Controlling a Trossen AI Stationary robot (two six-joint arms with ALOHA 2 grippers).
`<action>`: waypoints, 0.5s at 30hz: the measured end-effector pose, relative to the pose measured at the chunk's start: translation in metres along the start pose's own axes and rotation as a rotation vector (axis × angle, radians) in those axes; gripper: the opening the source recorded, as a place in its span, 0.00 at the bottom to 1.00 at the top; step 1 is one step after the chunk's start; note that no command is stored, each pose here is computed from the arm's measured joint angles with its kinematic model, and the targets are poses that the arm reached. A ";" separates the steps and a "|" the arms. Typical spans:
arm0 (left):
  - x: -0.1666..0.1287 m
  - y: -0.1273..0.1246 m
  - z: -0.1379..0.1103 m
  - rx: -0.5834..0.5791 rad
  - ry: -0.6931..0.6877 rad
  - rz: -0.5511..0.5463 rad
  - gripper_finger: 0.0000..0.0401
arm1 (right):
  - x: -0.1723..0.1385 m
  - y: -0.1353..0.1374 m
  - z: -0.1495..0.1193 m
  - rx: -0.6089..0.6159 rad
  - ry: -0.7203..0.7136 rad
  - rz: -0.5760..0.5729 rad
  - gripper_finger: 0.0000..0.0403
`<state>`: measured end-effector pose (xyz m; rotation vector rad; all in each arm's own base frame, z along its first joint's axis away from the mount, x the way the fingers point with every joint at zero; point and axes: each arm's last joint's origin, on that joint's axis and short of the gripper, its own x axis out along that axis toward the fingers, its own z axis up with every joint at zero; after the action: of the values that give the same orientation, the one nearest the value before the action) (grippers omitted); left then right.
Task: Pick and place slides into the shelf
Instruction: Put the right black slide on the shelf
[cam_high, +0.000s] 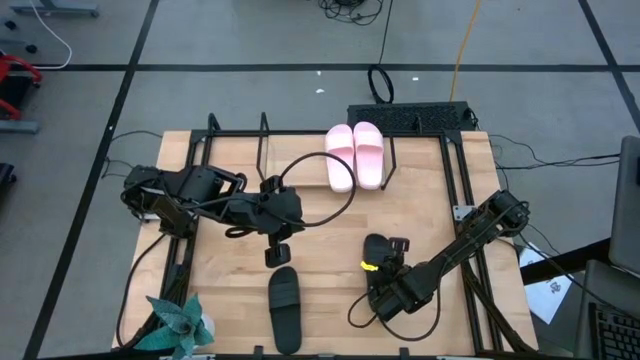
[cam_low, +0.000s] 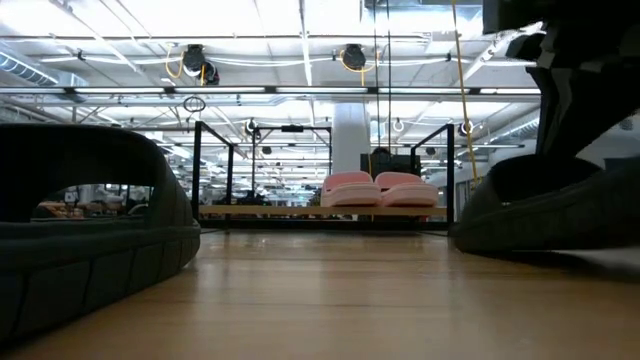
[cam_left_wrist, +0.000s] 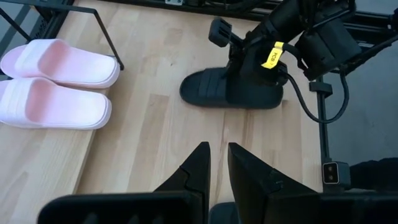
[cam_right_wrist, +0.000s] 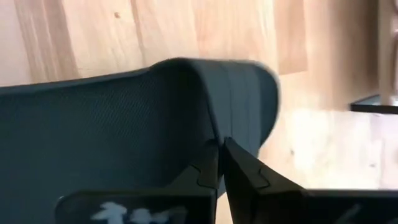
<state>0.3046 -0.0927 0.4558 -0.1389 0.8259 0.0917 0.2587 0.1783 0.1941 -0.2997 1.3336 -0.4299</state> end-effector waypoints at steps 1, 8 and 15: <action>0.000 0.000 0.000 0.005 0.000 0.000 0.13 | -0.005 -0.002 0.002 -0.009 0.002 -0.003 0.01; 0.000 0.007 0.002 0.013 -0.011 0.029 0.13 | -0.052 -0.031 0.033 -0.080 -0.095 -0.108 0.00; -0.013 0.027 0.006 -0.029 -0.049 0.094 0.13 | -0.076 -0.085 0.073 -0.156 -0.179 -0.252 0.00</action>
<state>0.2963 -0.0652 0.4666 -0.1246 0.7826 0.1944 0.3052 0.1365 0.3138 -0.6267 1.1598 -0.4980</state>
